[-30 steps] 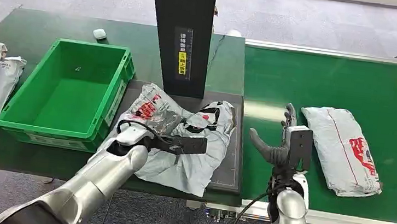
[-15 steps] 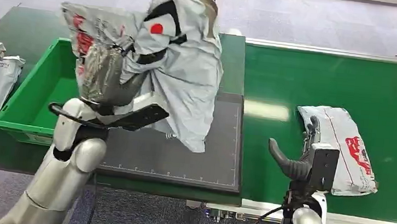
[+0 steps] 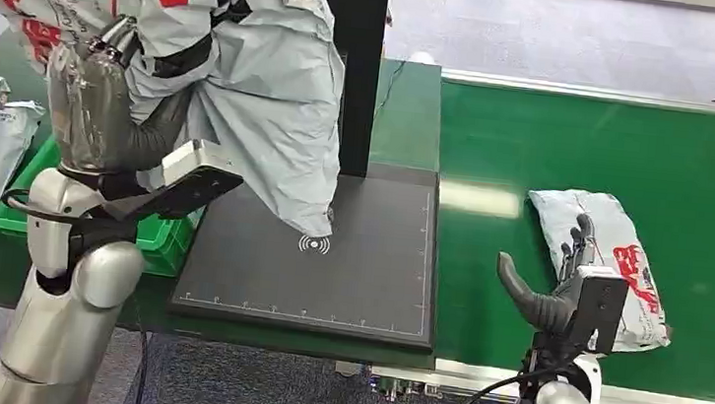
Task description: Moved the parcel from conveyor to table for the left to box.
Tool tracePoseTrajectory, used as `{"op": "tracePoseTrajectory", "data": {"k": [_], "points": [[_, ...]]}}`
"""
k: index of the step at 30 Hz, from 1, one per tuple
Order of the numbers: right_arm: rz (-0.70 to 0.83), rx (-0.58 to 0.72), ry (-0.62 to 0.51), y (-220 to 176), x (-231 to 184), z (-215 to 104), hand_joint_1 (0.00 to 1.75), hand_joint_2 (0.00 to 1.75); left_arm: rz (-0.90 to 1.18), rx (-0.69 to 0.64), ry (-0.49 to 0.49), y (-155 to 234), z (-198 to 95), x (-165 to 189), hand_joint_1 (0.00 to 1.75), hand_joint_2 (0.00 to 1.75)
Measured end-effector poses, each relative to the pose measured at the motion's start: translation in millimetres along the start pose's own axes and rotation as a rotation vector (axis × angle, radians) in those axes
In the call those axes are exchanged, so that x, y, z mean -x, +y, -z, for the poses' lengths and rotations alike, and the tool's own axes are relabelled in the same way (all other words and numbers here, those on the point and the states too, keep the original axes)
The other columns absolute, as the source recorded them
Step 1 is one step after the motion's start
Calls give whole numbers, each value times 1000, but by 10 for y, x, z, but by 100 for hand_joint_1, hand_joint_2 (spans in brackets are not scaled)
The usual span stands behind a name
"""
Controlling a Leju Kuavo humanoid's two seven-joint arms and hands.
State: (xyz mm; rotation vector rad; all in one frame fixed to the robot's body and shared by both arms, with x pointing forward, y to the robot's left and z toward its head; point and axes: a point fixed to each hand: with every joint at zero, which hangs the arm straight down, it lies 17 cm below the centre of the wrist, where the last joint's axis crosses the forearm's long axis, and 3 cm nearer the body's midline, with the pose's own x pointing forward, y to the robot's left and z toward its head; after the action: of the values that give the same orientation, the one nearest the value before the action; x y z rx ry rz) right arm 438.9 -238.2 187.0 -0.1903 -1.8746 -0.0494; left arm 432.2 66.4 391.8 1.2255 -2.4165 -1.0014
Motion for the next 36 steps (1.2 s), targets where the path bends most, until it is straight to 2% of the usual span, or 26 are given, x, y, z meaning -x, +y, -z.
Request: {"op": "tracePoseTrajectory", "data": {"k": [5, 8, 11, 14, 16, 18, 22, 26, 29, 33, 36], "points": [[0, 2, -4, -10, -15, 0, 0, 175, 10, 2, 13, 4, -6, 54, 175, 175], [-13, -9, -4, 7, -8, -27, 0, 175, 77, 61, 91, -95, -18, 303, 175, 175], [-26, -34, -4, 52, -3, -58, 0, 175, 234, 208, 243, -389, -44, 1089, 175, 175], [-24, -54, -5, 106, -9, -61, 0, 175, 445, 316, 489, -415, -165, 2352, 175, 175], [-23, -68, -2, 147, -4, -62, 0, 175, 514, 370, 633, -358, -363, 2970, 175, 175], [-24, -72, 2, 162, 10, -68, 0, 175, 557, 406, 715, -249, -504, 3396, 175, 175], [-24, -80, 8, 186, 17, -66, 0, 175, 610, 526, 914, -121, -1068, 4075, 175, 175], [-22, -100, 13, 243, 27, -55, 0, 175, 656, 689, 1086, -101, -1727, 4437, 175, 175], [-21, -113, 12, 294, 24, -45, 0, 175, 688, 804, 1173, -123, -2177, 4549, 175, 175], [-18, -134, 9, 378, 14, -22, 0, 175, 694, 980, 1249, -241, -2673, 4535, 175, 175], [-17, -145, 12, 432, 26, -4, 0, 175, 507, 1177, 1249, -624, -3125, 4318, 175, 175]]}}
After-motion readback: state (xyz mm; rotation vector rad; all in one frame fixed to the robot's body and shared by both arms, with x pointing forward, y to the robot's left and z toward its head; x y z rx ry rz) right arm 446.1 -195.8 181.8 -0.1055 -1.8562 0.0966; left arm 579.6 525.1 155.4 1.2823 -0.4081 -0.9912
